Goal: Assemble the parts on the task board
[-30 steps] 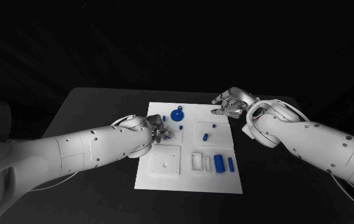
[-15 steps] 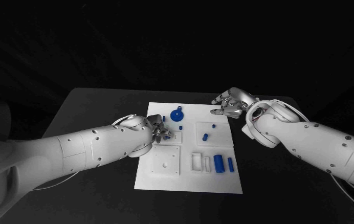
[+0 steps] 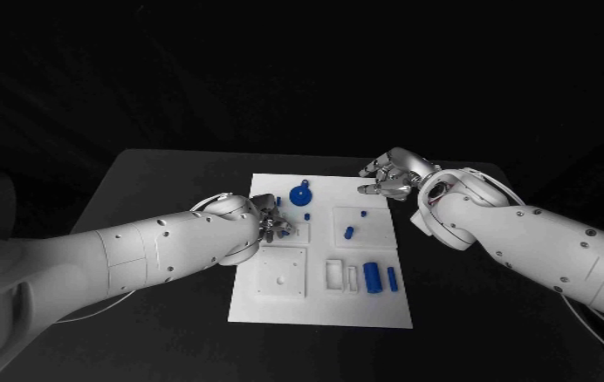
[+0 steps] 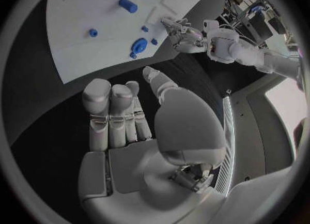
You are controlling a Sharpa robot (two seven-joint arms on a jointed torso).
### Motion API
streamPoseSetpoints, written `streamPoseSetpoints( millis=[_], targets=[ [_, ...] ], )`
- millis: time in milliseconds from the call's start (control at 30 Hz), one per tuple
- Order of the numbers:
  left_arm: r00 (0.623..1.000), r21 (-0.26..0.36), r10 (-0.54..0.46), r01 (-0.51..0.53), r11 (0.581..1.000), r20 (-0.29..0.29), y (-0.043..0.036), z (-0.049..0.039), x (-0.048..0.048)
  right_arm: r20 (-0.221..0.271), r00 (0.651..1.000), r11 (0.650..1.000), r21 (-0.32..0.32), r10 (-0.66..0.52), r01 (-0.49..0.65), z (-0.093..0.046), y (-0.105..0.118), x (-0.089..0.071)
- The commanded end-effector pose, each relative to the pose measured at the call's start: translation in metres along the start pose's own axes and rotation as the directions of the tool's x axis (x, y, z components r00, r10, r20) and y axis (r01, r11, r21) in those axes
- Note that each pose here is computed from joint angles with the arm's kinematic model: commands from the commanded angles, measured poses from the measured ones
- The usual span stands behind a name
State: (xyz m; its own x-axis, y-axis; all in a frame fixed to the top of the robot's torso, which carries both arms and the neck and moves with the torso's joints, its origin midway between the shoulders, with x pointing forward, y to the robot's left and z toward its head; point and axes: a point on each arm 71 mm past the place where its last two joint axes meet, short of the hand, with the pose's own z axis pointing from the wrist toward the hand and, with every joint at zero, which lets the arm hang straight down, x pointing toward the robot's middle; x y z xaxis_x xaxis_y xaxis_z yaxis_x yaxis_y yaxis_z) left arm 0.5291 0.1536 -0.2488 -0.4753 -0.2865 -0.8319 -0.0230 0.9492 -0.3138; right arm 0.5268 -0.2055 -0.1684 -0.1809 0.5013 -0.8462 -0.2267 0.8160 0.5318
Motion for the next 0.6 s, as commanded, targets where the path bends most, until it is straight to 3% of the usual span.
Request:
streamPoseSetpoints(
  millis=[33, 600],
  targets=[
    [0.998, -0.015, 0.023, -0.024, 1.000, -0.064, 0.0010, 0.0006, 0.0125, -0.012, 1.000, 1.000, -0.005, -0.003, 0.003, 0.0001, 0.0008, 0.0015],
    [0.998, -0.017, 0.021, -0.022, 1.000, -0.065, -0.0002, 0.0024, 0.0123, -0.013, 1.000, 1.000, -0.005, -0.002, 0.002, 0.0000, 0.0008, 0.0018]
  ],
)
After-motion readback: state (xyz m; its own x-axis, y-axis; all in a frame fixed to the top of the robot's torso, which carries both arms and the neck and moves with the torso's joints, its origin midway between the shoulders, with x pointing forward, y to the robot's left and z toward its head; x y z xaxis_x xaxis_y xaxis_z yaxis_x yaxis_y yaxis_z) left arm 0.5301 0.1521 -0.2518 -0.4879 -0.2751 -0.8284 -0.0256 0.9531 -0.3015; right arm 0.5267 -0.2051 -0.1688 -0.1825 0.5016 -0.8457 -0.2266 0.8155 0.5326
